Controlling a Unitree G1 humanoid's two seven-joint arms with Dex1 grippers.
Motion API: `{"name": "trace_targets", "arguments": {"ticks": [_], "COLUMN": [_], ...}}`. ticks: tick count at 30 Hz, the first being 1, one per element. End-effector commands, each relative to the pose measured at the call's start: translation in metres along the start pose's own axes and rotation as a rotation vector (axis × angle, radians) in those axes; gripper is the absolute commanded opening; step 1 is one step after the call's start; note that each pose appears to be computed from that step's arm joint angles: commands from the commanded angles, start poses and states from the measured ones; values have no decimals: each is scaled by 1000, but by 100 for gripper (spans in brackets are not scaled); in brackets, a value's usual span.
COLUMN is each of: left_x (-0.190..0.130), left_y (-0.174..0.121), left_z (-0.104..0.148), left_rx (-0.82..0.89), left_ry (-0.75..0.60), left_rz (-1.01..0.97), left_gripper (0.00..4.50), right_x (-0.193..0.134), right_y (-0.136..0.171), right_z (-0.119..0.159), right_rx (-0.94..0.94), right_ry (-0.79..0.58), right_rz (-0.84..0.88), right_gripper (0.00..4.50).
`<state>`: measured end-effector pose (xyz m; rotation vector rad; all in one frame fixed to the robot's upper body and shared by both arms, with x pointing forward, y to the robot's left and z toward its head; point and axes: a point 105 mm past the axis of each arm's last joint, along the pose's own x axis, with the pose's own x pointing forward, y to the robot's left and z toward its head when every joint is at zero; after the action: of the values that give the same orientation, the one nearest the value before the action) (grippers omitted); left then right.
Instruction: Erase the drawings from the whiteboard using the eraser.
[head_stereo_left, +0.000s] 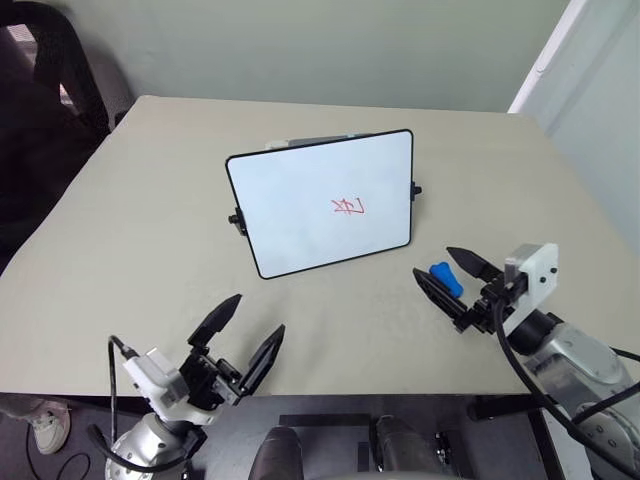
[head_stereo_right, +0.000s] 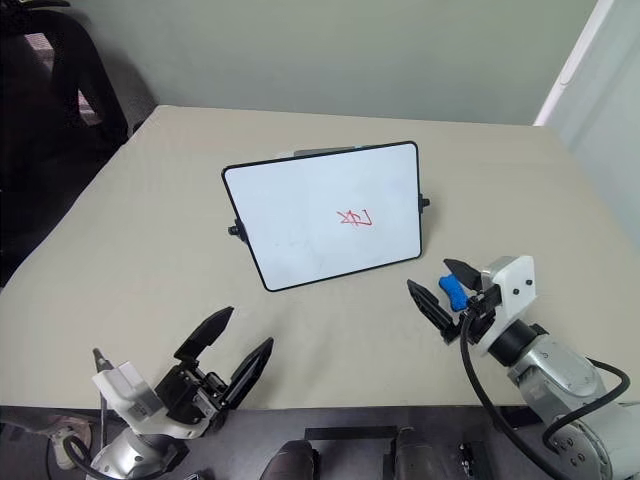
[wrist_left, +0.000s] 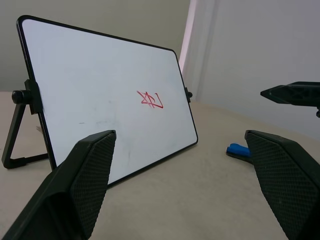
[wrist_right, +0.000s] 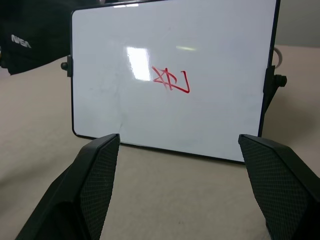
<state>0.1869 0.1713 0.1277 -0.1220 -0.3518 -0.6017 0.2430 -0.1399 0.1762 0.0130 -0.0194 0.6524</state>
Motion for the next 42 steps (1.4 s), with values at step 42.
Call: {"name": "trace_targets", "arguments": {"ticks": [42], "left_x": [-3], "left_y": [13], "left_z": [10], "left_rx": [58], "left_ry": [-22], "left_rz": [25], "left_gripper": [450], "right_x": [-2], "right_y": [-51], "right_z": [-45], "right_rx": [3], "right_ry": [312], "right_rz": [-163], "right_gripper": [449]}}
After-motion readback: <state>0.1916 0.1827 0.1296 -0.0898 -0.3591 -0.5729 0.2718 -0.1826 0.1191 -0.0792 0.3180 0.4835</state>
